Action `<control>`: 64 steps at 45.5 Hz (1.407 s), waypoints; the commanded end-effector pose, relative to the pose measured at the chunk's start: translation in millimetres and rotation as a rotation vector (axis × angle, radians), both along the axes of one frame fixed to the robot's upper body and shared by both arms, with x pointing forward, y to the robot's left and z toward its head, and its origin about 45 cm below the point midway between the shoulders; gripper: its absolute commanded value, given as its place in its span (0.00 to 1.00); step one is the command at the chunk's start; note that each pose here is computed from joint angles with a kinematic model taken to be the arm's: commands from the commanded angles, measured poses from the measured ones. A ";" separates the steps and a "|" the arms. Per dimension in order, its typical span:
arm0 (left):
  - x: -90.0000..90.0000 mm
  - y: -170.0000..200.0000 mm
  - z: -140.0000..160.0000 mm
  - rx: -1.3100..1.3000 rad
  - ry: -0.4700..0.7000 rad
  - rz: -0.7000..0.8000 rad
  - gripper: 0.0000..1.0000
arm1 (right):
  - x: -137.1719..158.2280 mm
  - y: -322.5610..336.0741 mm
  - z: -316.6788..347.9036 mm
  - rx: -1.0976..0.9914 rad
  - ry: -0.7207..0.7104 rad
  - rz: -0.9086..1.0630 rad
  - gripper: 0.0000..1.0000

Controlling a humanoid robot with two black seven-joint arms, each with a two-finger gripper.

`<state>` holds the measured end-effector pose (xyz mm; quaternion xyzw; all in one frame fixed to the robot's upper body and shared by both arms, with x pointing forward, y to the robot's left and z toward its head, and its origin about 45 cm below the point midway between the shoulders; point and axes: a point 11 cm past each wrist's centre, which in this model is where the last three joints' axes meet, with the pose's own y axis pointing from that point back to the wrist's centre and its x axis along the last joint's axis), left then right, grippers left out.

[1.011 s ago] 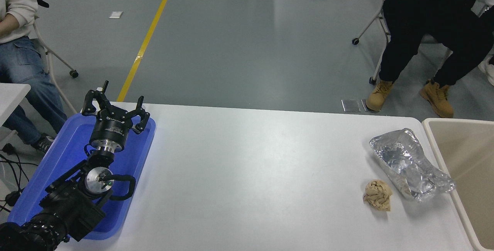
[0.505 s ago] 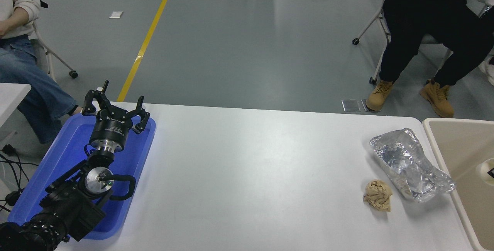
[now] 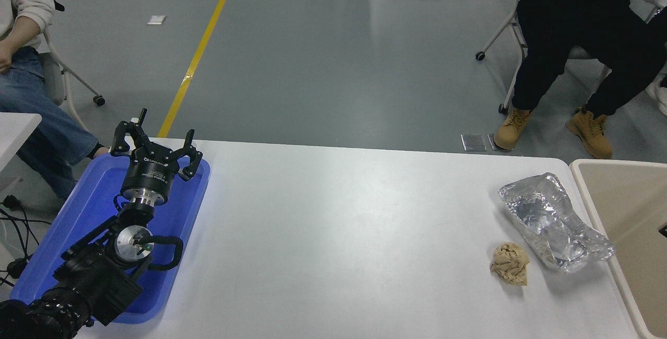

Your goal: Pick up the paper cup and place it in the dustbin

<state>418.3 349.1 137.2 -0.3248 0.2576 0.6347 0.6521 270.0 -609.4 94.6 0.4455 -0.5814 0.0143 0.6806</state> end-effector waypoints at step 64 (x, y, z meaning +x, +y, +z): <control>-0.3 0.1 -0.4 0.001 0.001 0.000 1.00 | 216.9 206.2 200.4 0.158 -0.244 0.546 1.00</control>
